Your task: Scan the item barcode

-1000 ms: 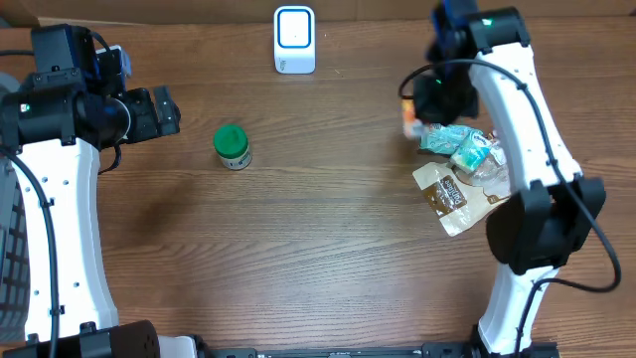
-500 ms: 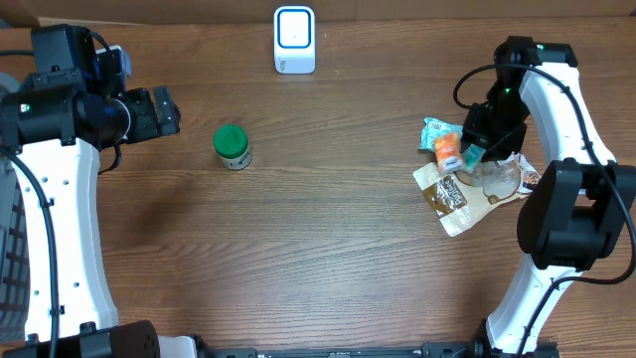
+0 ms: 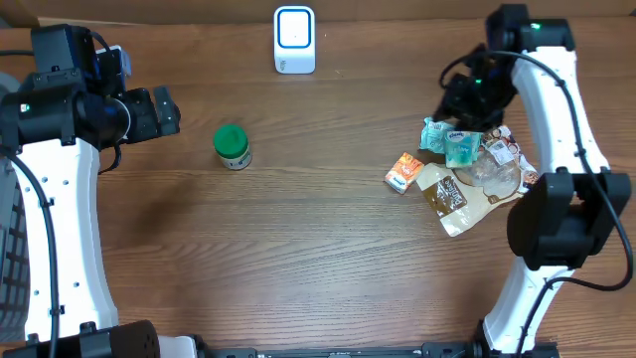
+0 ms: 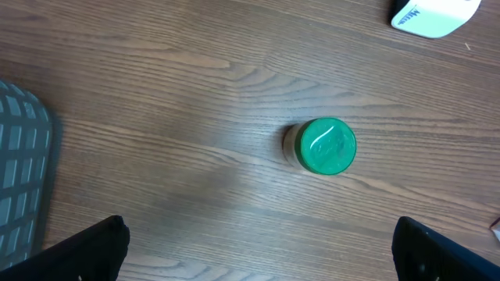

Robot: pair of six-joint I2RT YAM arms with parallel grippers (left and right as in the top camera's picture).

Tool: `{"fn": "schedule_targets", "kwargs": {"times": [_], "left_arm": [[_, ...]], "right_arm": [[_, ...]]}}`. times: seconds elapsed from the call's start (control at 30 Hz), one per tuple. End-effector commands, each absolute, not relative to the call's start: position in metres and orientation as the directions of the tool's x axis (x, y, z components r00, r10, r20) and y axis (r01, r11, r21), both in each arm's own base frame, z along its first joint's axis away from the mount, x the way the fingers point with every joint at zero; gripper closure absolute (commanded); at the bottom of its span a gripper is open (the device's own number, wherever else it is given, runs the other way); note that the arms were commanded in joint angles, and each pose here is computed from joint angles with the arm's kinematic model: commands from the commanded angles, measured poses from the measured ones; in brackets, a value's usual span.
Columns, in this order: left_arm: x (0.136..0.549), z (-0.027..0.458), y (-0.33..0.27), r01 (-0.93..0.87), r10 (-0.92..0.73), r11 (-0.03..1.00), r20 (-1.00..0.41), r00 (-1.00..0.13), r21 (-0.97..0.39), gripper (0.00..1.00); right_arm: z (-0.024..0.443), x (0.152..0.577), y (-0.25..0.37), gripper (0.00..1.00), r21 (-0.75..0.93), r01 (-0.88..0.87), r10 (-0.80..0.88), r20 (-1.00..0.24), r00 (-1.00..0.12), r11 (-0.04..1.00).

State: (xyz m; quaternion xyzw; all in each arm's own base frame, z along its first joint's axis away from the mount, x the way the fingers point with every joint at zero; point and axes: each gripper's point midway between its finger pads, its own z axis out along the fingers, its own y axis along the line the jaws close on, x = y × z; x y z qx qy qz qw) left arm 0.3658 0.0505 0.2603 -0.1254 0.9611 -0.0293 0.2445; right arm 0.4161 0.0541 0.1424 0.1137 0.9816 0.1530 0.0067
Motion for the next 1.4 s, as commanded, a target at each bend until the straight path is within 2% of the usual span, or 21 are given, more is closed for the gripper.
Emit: {"fn": "schedule_targets", "kwargs": {"times": [0.0, 0.17, 0.3, 0.4, 0.53, 0.77, 1.13, 1.37], "left_arm": [[0.366, 0.268, 0.053, -0.243, -0.272, 0.962, -0.481, -0.834, -0.123, 0.0], [0.366, 0.268, 0.053, -0.243, -0.272, 0.962, -0.481, -0.834, -0.123, 0.01], [0.366, 0.268, 0.053, -0.243, -0.272, 0.962, -0.481, -0.834, -0.123, 0.0], [0.366, 0.268, 0.053, -0.242, -0.272, 0.962, -0.481, -0.834, -0.124, 0.0], [0.366, 0.268, 0.053, -0.243, -0.272, 0.962, -0.481, -0.834, -0.123, 0.0], [0.371, 0.271, 0.052, -0.234, -0.27, 0.963, -0.497, -0.825, -0.135, 0.0], [0.375, 0.269, 0.027, -0.161, -0.267, 0.954, -0.471, -0.841, -0.253, 0.0], [0.378, 0.24, 0.018, -0.16, -0.257, 0.952, -0.392, -0.883, -0.262, 0.24]], "right_arm": [[0.158, 0.423, 0.097, 0.52, 0.376, 0.101, 0.127, -0.047, -0.991, 0.921], [0.164, 0.431, 0.152, 0.49, 0.414, -0.013, 0.042, -0.124, -0.991, 0.91], [0.167, 0.431, 0.193, 0.38, 0.423, -0.119, -0.041, -0.189, -0.981, 0.898], [0.165, 0.43, 0.21, 0.35, 0.422, -0.146, -0.06, -0.21, -0.976, 0.895], [0.157, 0.427, 0.213, 0.3, 0.401, -0.12, -0.043, -0.195, -0.98, 0.908], [0.15, 0.415, 0.206, 0.28, 0.372, -0.101, -0.052, -0.14, -0.989, 0.923], [0.147, 0.411, 0.2, 0.27, 0.341, -0.093, -0.053, -0.124, -0.991, 0.935], [0.148, 0.412, 0.2, 0.24, 0.341, -0.094, -0.053, -0.126, -0.991, 0.935]]}}
